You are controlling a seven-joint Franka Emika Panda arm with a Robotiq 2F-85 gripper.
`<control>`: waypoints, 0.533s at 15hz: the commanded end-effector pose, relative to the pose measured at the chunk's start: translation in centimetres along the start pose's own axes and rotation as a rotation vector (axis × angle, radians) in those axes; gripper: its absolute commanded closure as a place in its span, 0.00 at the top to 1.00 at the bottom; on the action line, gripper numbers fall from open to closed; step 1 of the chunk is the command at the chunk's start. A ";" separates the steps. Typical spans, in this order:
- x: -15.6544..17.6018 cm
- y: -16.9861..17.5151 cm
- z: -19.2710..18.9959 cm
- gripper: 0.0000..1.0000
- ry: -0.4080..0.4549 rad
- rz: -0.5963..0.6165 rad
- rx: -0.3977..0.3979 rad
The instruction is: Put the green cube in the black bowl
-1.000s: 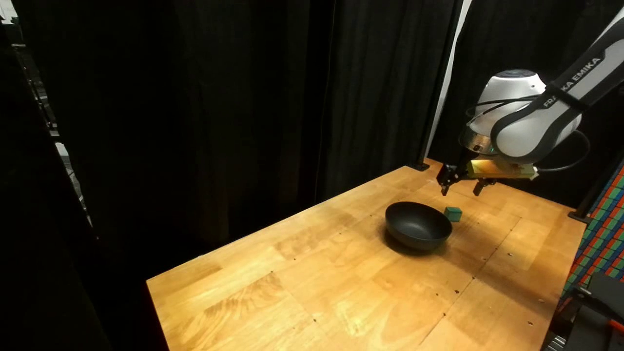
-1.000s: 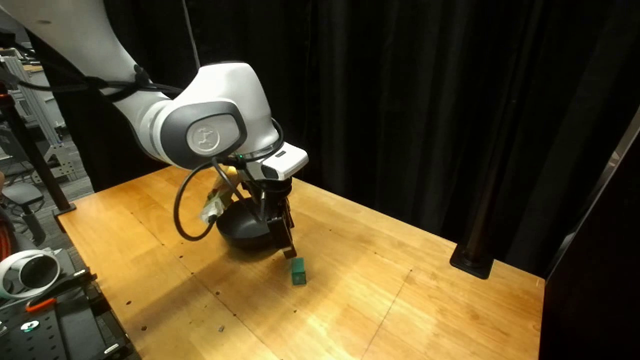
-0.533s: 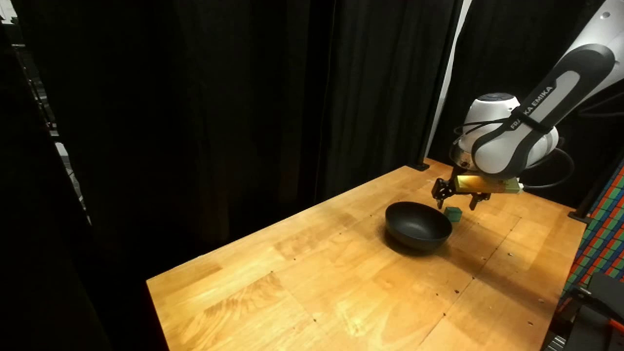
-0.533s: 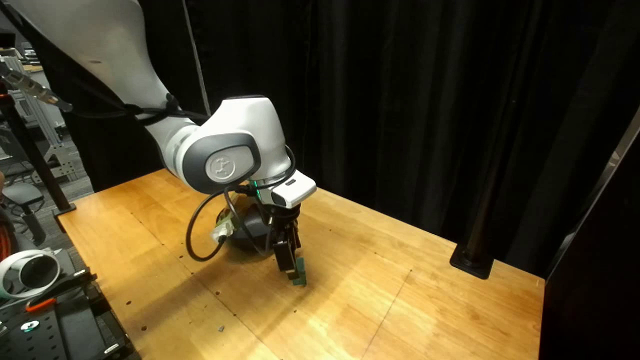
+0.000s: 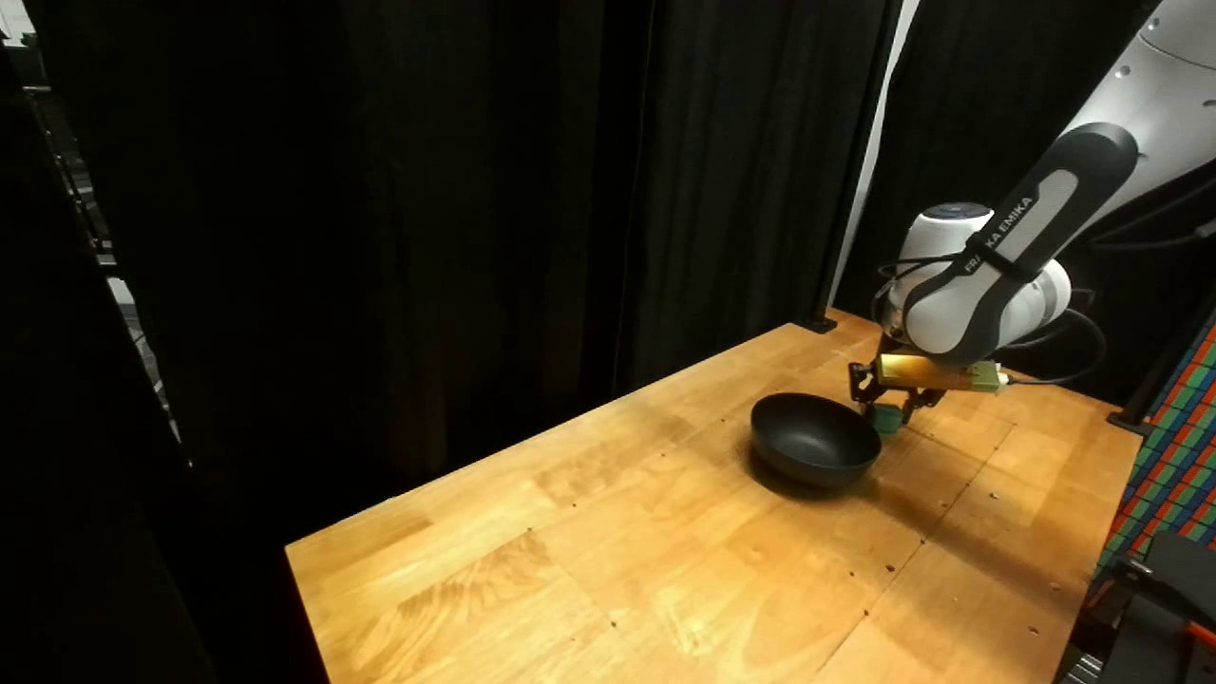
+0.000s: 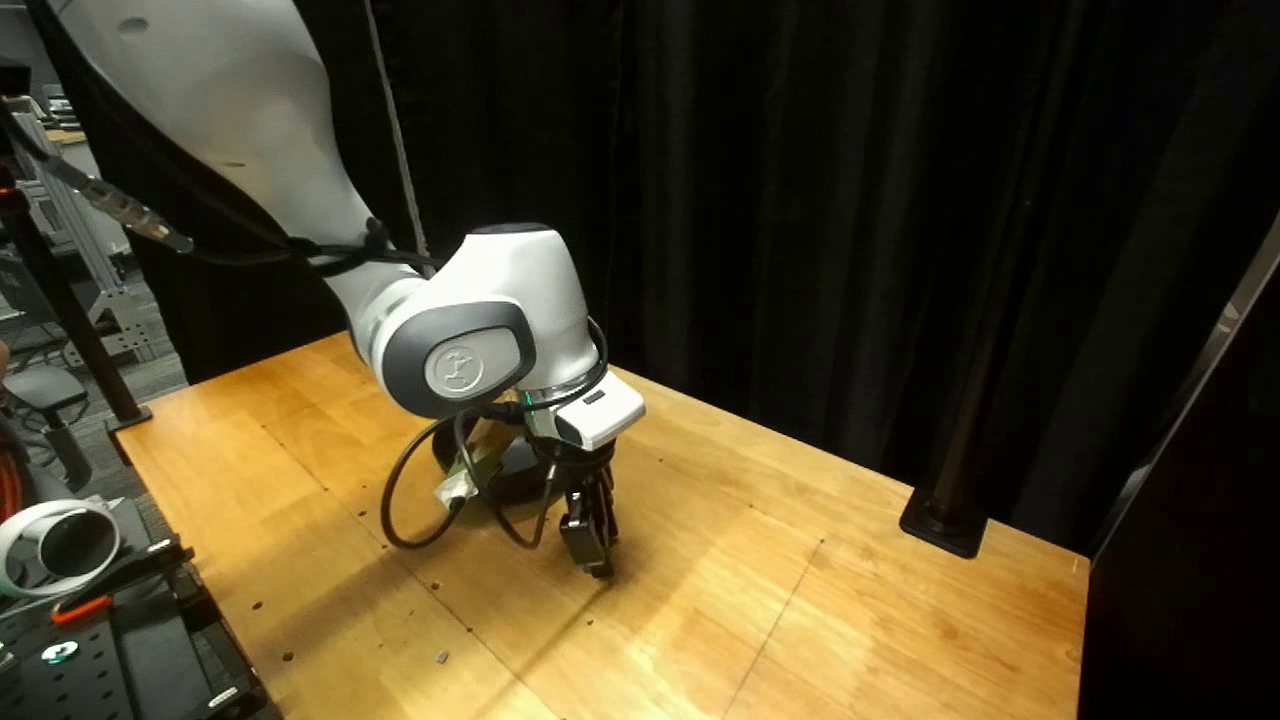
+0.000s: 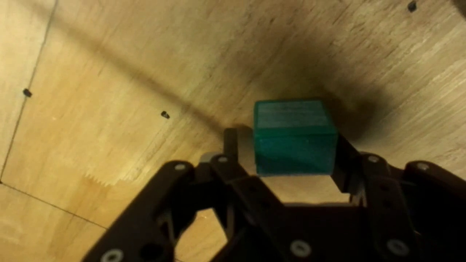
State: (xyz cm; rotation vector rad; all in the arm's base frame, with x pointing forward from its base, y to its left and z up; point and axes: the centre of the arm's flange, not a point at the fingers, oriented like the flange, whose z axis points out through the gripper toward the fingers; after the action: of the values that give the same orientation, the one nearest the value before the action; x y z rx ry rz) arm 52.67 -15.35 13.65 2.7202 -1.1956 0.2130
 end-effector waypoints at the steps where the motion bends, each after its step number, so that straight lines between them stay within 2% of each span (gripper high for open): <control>1: 0.4 0.2 -0.9 0.31 -0.057 0.052 0.024; 2: 0.3 0.4 -1.4 0.22 -0.069 0.070 0.031; 5: 0.1 1.2 -5.6 0.21 -0.077 0.092 0.069; 8: 0.2 1.4 -11.6 0.21 -0.024 0.096 0.112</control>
State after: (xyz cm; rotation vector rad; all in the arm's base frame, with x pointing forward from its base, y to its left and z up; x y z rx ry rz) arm 52.68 -15.22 18.29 2.7347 -1.3564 0.2007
